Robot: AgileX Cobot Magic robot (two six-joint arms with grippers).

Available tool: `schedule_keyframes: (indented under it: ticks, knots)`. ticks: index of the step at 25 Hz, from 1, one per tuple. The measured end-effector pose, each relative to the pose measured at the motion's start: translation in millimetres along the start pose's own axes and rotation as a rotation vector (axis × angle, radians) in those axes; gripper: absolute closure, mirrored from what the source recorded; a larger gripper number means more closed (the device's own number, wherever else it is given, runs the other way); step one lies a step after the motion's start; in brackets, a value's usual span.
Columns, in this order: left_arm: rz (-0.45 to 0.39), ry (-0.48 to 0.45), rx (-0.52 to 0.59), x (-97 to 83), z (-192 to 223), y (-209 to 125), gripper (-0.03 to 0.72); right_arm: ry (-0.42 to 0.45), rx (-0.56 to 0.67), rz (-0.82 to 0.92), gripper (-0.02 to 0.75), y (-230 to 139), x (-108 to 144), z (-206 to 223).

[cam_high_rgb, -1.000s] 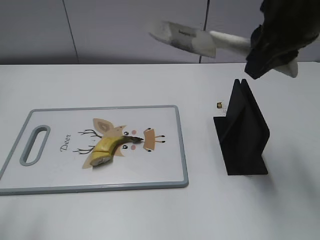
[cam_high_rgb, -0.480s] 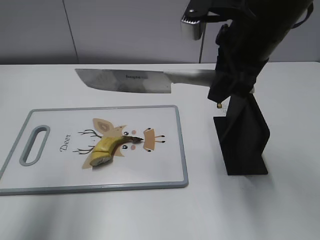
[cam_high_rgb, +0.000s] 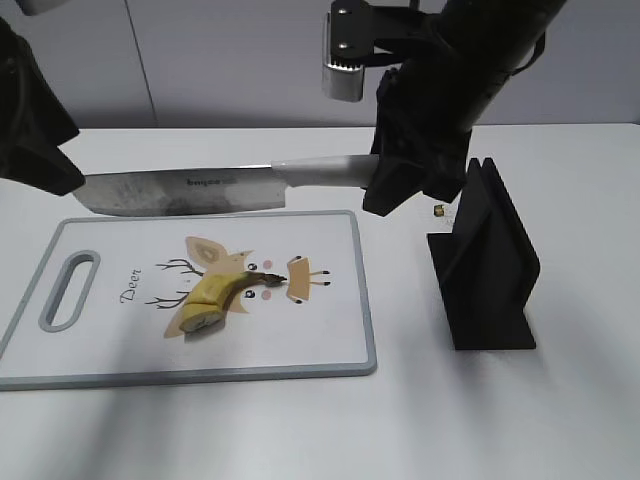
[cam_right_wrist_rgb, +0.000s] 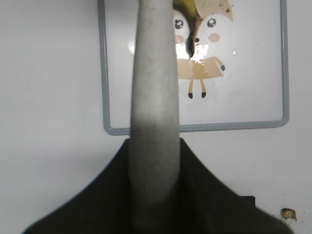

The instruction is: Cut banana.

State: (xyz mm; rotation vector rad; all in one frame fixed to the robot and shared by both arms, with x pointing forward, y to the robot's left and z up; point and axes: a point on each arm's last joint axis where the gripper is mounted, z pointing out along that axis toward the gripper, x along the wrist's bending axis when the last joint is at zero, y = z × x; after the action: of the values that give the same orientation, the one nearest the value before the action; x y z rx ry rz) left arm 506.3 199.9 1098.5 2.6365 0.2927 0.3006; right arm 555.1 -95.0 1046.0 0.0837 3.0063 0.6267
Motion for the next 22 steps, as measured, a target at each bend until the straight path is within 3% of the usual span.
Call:
schedule_keyframes:
  ticks: [9,15,20,22]
  knots:
    - [-0.006,-0.014,0.038,15.7,29,-6,0.107,0.034,-0.018,-0.030,0.576,15,-16,15]
    - [-0.020,-0.040,0.059,21.4,45,-10,0.216,0.031,-0.023,-0.033,0.576,16,-17,18]
    - [-0.026,-0.051,0.067,23.8,52,-11,0.252,0.027,-0.028,-0.032,0.576,17,-17,18]
    - [-0.027,-0.042,0.064,24.9,53,-11,0.312,0.028,-0.030,-0.031,0.576,17,-17,18]
